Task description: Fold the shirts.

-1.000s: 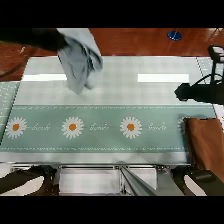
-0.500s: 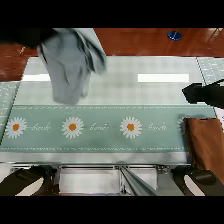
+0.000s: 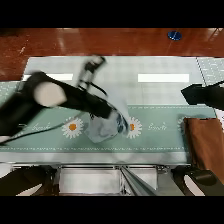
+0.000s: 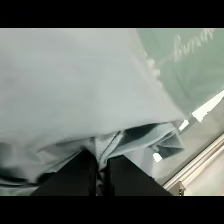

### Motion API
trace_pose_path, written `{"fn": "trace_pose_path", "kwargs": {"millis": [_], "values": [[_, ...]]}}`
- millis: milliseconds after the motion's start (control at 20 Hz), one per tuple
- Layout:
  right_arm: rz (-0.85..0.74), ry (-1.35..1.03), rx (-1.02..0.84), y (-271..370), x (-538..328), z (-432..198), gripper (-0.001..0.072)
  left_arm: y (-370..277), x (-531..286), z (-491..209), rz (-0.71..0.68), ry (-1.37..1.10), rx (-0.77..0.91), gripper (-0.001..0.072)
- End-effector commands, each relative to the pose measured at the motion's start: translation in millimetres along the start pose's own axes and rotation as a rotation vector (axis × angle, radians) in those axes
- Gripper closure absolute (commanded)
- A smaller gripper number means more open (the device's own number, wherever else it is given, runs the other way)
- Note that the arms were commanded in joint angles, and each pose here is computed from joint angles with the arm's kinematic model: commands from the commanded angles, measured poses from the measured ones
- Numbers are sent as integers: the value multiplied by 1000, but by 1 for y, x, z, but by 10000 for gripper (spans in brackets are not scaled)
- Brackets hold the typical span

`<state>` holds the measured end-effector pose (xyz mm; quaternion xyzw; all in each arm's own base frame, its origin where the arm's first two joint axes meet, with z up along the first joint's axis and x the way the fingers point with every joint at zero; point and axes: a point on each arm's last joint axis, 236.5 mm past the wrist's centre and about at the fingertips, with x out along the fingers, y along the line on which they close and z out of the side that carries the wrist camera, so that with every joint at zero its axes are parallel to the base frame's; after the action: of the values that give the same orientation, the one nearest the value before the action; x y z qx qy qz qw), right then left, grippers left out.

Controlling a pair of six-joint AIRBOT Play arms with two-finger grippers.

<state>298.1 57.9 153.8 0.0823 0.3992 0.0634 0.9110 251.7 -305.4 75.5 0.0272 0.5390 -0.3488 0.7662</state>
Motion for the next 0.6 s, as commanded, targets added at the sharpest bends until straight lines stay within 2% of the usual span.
{"fn": "trace_pose_path", "kwargs": {"millis": [0, 150, 200, 250, 300, 450, 550], "values": [[9, -1, 32, 2, 0, 0, 300, -29, 77, -36, -69, 118, -28, 684], [-33, -7, 66, -8, 0, 1, 300, -50, 112, -47, -113, 171, -36, 679], [-73, -16, 83, -18, -1, 3, 300, -55, 117, -49, -131, 185, -54, 579], [-117, -25, 96, -28, -2, 4, 300, -57, 117, -49, -138, 188, -58, 320], [-152, -35, 106, -36, -3, 6, 300, -56, 114, -47, -134, 190, -36, 199], [-265, -52, 83, -62, -9, 9, 300, -23, 77, -24, -66, 173, 6, 199], [-456, -36, 88, -112, -26, 5, 300, 14, 28, -4, 0, 108, 20, 199]]}}
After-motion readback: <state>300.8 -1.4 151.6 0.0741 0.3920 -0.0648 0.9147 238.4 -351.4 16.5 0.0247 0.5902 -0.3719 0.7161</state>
